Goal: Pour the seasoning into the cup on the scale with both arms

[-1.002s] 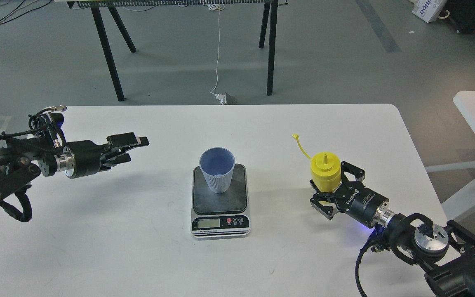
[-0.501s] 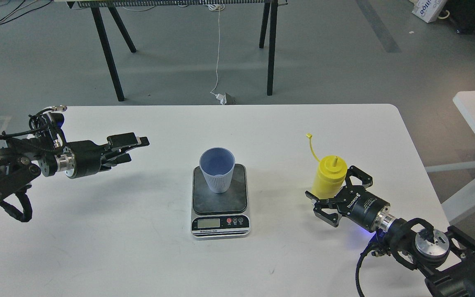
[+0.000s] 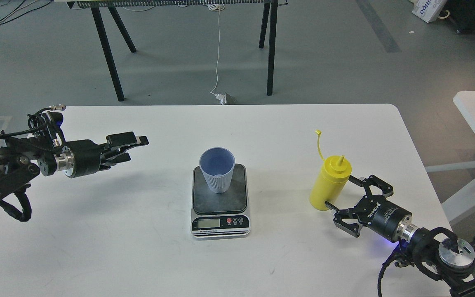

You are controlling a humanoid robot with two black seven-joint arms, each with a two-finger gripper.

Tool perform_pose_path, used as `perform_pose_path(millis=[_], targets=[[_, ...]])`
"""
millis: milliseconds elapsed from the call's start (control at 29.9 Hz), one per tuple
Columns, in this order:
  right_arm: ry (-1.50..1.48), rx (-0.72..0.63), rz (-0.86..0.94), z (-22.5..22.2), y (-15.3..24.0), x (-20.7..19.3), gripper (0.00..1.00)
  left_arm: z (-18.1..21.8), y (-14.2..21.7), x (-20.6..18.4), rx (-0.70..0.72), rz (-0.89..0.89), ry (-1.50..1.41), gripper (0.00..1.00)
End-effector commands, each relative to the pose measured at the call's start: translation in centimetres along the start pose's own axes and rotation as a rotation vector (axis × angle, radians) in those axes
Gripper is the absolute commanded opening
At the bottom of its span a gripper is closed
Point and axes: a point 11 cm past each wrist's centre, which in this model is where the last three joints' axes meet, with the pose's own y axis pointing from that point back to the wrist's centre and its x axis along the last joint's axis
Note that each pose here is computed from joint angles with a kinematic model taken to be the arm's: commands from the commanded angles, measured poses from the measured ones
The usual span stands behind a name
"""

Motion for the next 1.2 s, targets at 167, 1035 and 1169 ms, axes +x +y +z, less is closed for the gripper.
perform_pose_path(millis=[167,1035,1169], targets=[[0.039,-0.022,-0.038,0.1,3.1,-1.5,0.97,0.1,-0.2,-0.2,-0.003,-0.003,0.002,1.0],[0.381,0.252,-0.128,-17.7,4.1,-13.8,0.99,4.8,3.1,6.7,-0.231,0.254,0.142,1.0],[0.384,0.278,-0.119,-18.9,4.0,-14.2,0.99,6.9,3.5,8.4,-0.297,0.296,0.155,1.0]])
